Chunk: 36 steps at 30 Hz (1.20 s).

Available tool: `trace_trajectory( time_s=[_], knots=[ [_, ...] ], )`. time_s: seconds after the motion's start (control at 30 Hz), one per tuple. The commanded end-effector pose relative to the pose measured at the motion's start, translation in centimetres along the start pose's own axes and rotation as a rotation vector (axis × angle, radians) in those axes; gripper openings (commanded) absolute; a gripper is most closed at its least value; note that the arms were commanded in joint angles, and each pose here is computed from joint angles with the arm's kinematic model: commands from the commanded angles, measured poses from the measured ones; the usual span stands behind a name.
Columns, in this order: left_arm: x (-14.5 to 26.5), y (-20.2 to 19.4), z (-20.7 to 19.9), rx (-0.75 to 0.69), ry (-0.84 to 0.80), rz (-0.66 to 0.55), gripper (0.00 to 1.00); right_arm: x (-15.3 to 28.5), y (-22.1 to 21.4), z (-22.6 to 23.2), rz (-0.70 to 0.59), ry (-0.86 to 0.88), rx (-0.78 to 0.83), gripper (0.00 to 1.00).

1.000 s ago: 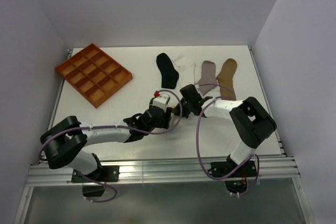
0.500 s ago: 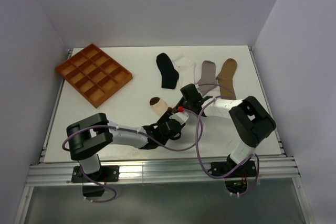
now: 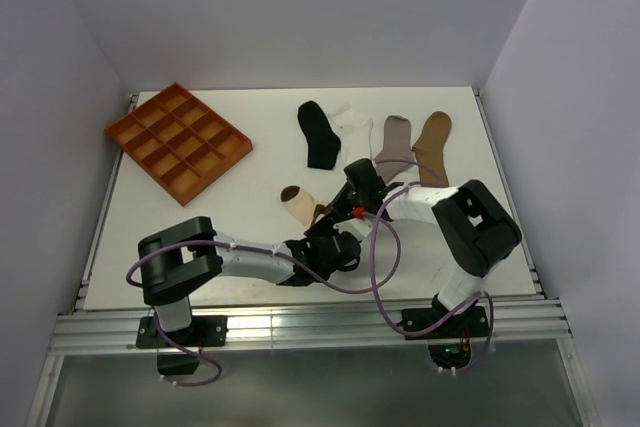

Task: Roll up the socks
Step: Roll the sock at the center of the board.

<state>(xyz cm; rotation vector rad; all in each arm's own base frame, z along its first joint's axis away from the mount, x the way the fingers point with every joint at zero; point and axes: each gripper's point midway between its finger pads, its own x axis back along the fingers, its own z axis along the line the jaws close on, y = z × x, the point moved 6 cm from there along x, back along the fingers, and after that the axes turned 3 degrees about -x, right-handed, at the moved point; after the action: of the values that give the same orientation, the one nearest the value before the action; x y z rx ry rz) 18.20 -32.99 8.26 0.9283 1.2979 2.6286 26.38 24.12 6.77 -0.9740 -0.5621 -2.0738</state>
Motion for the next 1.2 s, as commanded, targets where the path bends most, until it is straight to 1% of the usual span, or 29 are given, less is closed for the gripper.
trace_trajectory(
  time_s=[0.0, 0.13, 0.27, 0.37, 0.57, 0.73, 0.9, 1.17],
  knots=[
    [2.0, 4.7, 0.8, 0.065, -0.016, -0.12, 0.59, -0.9, -1.4, -4.5, 0.055, -0.196, 0.018, 0.0],
    [2.0, 4.7, 1.0, 0.055, -0.011, -0.127, 0.59, -1.0, -1.3, -4.7, 0.059, -0.205, 0.017, 0.0],
    [1.2, 3.1, 0.5, 0.028, -0.005, -0.082, 0.59, -1.0, -1.4, -4.9, 0.065, -0.203, 0.011, 0.0],
    [0.4, 2.0, 0.4, 0.047, -0.016, -0.057, 0.59, -0.8, -1.4, -5.1, 0.067, -0.199, 0.003, 0.0],
    [-1.4, -1.1, 0.9, 0.077, -0.002, 0.052, 0.59, -0.5, -1.3, -5.2, 0.072, -0.191, -0.002, 0.0],
    [-1.5, -2.8, 1.0, 0.142, -0.032, 0.117, 0.59, -0.3, -0.9, -4.9, 0.075, -0.176, -0.012, 0.0],
    [-1.8, -4.3, 0.6, 0.137, -0.049, 0.17, 0.59, -0.2, -0.6, -4.6, 0.076, -0.169, -0.012, 0.0],
    [-2.8, -6.1, 1.5, 0.194, -0.021, 0.255, 0.59, 0.2, -0.4, -4.2, 0.079, -0.157, -0.001, 0.0]
  ],
)
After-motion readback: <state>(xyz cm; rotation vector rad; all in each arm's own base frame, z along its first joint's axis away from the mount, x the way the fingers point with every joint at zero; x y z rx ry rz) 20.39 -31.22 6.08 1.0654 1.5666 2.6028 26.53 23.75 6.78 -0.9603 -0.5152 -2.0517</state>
